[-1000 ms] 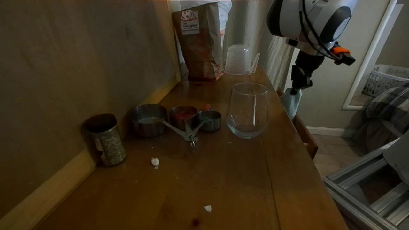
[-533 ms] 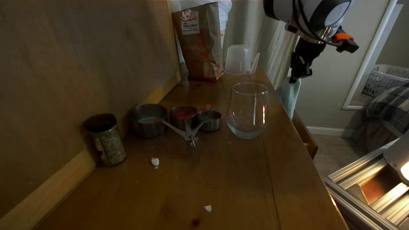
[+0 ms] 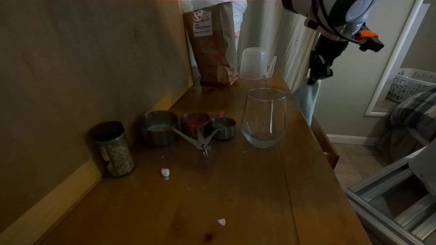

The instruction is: Open the top right drawer, remove the white towel from it and put it on the dresser

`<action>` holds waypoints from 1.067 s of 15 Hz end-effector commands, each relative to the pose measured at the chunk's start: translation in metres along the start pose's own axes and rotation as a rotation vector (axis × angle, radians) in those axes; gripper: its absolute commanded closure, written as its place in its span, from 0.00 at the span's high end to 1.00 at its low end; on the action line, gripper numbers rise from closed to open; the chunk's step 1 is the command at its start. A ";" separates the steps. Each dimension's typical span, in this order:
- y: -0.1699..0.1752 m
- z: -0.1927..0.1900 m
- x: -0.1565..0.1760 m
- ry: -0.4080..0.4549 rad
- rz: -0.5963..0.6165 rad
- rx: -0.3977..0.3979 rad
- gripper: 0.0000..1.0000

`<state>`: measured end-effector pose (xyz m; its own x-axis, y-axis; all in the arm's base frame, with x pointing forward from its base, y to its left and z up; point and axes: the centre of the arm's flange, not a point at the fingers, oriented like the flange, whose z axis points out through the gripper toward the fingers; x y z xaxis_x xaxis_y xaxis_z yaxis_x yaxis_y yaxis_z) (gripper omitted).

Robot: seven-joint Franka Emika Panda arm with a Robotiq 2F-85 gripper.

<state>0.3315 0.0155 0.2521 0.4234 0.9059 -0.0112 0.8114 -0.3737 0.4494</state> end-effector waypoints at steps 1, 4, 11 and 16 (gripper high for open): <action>0.010 -0.020 -0.003 -0.039 -0.041 -0.049 0.04; 0.018 -0.048 0.003 -0.068 -0.103 -0.108 0.05; 0.033 -0.098 0.018 -0.053 -0.183 -0.206 0.04; 0.035 -0.130 0.035 -0.006 -0.209 -0.244 0.05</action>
<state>0.3270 0.0484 0.3270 0.3055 0.9456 -0.1123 0.7586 -0.1703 0.6289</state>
